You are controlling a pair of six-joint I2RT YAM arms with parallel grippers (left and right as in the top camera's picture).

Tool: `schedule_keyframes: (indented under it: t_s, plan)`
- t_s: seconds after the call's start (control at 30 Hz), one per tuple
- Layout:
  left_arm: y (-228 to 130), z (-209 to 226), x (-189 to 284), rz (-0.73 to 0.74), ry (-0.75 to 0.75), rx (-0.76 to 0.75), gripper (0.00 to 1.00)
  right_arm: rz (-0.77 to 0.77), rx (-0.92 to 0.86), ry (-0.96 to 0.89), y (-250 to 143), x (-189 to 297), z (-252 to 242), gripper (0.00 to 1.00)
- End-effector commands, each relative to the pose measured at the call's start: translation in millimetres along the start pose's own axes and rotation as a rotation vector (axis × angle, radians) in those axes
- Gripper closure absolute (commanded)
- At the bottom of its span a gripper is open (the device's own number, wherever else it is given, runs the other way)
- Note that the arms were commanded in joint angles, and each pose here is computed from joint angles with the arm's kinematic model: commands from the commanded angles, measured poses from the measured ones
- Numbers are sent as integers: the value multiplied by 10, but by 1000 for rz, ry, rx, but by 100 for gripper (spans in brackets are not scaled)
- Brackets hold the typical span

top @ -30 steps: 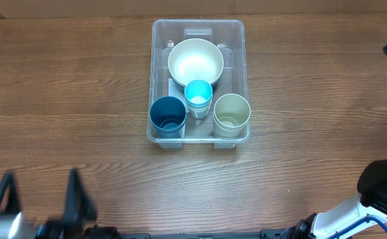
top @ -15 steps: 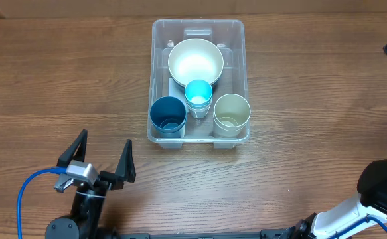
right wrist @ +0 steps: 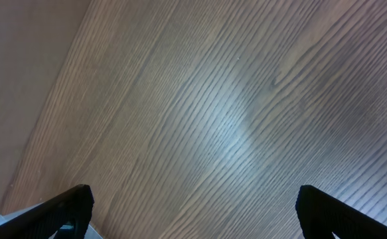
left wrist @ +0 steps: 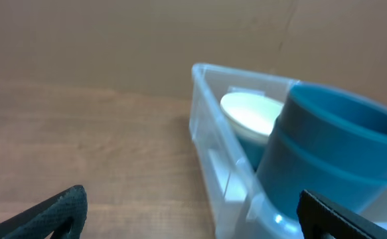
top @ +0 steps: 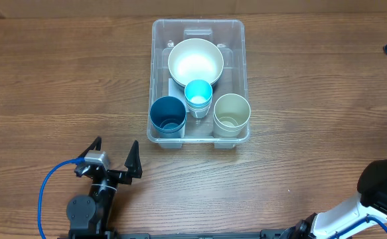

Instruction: Pack container

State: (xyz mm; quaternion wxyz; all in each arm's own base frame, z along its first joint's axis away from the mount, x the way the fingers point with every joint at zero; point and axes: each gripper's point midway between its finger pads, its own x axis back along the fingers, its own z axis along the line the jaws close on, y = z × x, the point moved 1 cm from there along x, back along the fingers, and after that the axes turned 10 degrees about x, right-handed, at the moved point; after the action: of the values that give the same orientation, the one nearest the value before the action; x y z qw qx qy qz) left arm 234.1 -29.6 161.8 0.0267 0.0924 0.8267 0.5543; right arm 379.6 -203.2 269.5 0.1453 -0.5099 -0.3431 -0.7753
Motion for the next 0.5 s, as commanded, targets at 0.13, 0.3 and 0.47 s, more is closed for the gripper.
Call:
schedule_keyframes:
  t_s: [0.13, 0.3, 0.47]
  plan:
    - [4, 48, 4, -9, 30, -30, 0, -32, 4, 3, 59, 75, 24, 0]
    - [5, 51, 4, -9, 31, -30, 0, -32, 4, 3, 59, 75, 24, 0]
    - [4, 50, 4, -9, 31, -30, 0, -32, 4, 3, 59, 75, 24, 0]
